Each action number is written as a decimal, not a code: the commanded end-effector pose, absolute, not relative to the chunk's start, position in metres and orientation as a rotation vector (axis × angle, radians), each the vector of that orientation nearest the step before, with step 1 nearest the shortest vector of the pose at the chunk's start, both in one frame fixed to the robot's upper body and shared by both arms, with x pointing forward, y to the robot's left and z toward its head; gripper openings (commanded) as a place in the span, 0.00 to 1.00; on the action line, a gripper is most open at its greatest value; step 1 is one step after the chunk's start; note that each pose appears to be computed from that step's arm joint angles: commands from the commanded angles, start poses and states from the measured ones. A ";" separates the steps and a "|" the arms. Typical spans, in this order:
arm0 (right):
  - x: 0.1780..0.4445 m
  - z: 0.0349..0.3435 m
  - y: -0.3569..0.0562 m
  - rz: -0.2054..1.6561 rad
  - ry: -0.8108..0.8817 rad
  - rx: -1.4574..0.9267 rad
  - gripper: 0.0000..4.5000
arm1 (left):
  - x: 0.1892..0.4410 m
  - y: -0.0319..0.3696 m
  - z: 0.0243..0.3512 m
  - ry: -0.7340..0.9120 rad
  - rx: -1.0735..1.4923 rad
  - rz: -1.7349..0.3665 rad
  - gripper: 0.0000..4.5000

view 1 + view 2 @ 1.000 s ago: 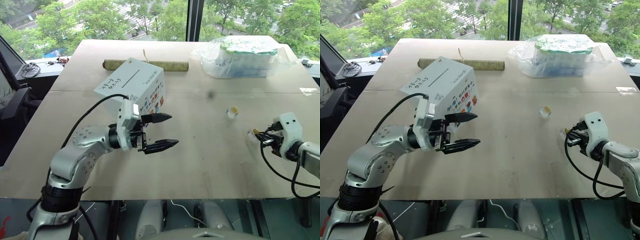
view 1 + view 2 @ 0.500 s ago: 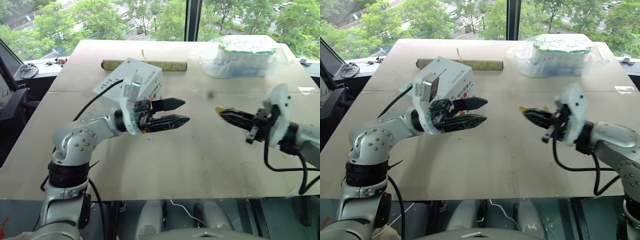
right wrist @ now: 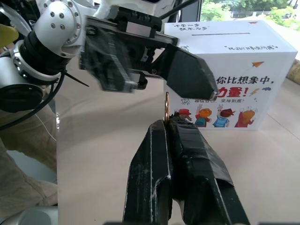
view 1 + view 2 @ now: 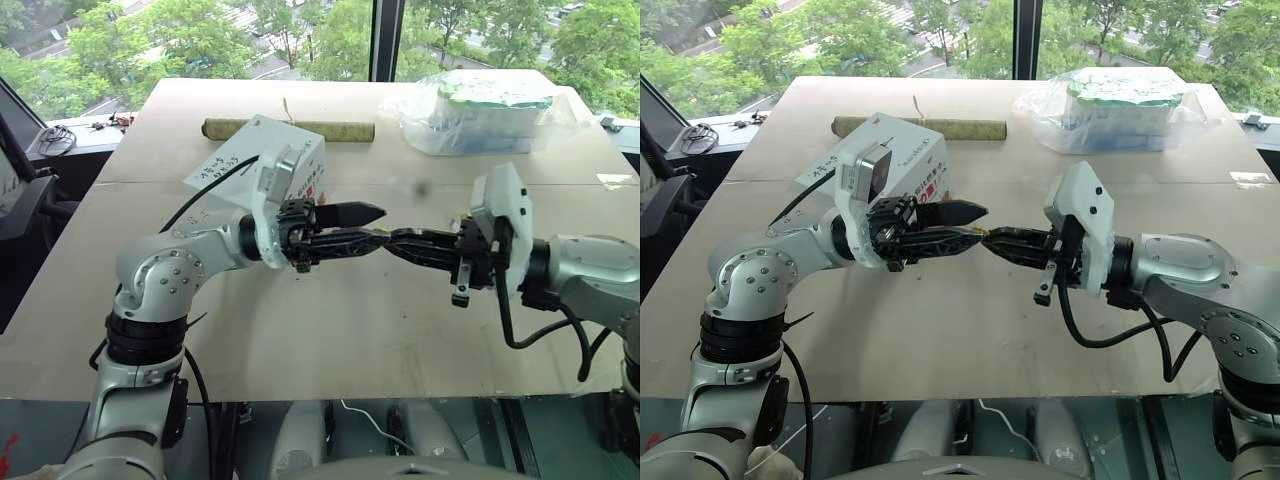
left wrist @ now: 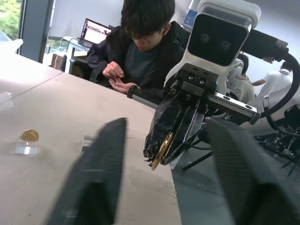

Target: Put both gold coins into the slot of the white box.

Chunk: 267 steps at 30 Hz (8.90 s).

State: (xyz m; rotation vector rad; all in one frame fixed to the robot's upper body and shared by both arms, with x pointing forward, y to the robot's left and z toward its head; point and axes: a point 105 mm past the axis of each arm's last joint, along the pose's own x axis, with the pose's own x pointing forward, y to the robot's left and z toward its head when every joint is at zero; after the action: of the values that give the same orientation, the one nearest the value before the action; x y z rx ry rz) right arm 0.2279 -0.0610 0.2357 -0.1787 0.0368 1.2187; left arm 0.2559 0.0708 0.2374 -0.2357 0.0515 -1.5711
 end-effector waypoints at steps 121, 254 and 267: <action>0.230 0.284 -0.136 0.996 -0.183 -0.508 0.98 | 0.360 0.211 0.236 0.264 0.359 -0.270 0.00; 0.379 0.152 -0.200 0.450 0.290 -0.105 0.00 | 0.260 0.089 0.215 -0.001 0.004 -1.203 0.46; 0.385 0.134 -0.206 0.429 0.319 -0.165 0.00 | 0.255 0.091 0.213 0.005 0.014 -1.187 0.46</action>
State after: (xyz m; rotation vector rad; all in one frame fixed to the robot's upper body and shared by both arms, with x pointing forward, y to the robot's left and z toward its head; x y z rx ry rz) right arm 0.3829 -0.2074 0.1237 -0.1424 0.3636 0.4228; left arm 0.2612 0.0925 0.2035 -0.0138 0.0555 -1.1764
